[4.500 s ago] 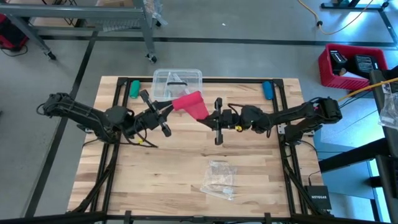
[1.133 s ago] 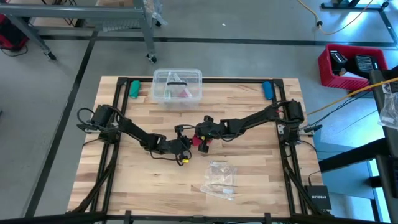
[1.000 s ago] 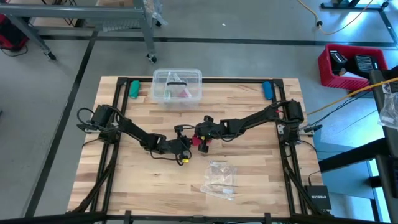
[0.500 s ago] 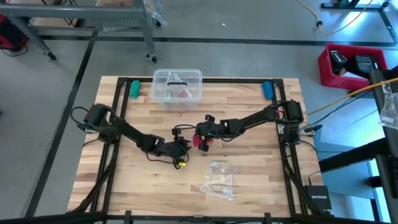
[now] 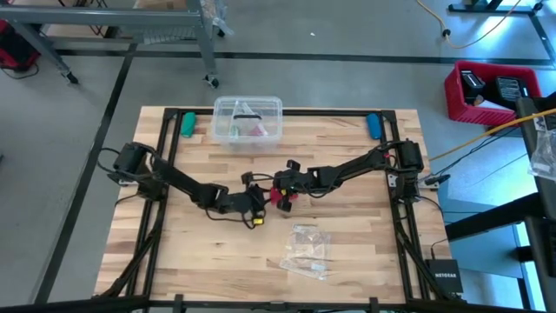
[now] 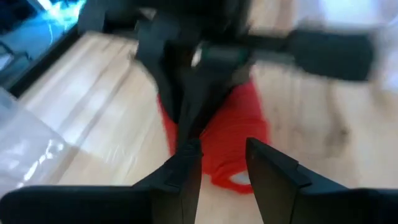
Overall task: Roll bandage
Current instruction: Roll the red bandage
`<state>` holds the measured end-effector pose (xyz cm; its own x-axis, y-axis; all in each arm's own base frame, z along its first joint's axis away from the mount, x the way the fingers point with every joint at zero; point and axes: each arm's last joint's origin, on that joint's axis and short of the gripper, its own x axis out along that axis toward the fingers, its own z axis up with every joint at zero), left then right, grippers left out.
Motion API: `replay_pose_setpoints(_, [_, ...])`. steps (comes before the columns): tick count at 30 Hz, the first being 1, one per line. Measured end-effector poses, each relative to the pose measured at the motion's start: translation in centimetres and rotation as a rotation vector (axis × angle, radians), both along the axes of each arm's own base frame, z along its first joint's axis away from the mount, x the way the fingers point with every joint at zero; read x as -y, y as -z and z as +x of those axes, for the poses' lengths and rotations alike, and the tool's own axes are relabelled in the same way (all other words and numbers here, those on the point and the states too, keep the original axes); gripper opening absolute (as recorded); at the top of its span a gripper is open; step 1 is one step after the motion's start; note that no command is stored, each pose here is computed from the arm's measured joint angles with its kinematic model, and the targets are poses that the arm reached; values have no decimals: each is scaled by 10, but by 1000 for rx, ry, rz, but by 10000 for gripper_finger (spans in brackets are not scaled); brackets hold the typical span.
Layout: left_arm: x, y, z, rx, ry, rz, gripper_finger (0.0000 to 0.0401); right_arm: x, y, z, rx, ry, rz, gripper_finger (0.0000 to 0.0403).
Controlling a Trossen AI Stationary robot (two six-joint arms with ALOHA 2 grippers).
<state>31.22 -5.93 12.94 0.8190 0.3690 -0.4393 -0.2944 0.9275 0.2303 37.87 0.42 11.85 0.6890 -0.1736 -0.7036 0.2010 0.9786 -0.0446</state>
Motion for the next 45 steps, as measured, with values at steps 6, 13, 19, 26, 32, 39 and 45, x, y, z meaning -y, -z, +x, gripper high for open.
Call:
replay_pose_setpoints(6, [-10,13,8,25,32,-127,117,0,0,0,0,-2,2,3])
replay_pose_setpoints(13, [-10,26,12,35,21,-185,117,-1,0,0,5,-5,8,3])
replay_pose_setpoints(19, [-10,27,12,27,27,-189,117,-1,-4,4,19,-17,24,46])
replay_pose_setpoints(26, [-9,28,11,22,29,-190,118,-2,-23,5,-25,-62,17,155])
replay_pose_setpoints(32, [-9,29,11,17,25,-190,118,-5,-49,-6,-47,-124,-22,199])
replay_pose_setpoints(39, [-9,29,11,20,26,-191,118,-4,-83,-26,-69,-205,-54,203])
replay_pose_setpoints(45, [-9,28,11,26,27,-192,118,-7,-82,-28,-92,-320,-42,198])
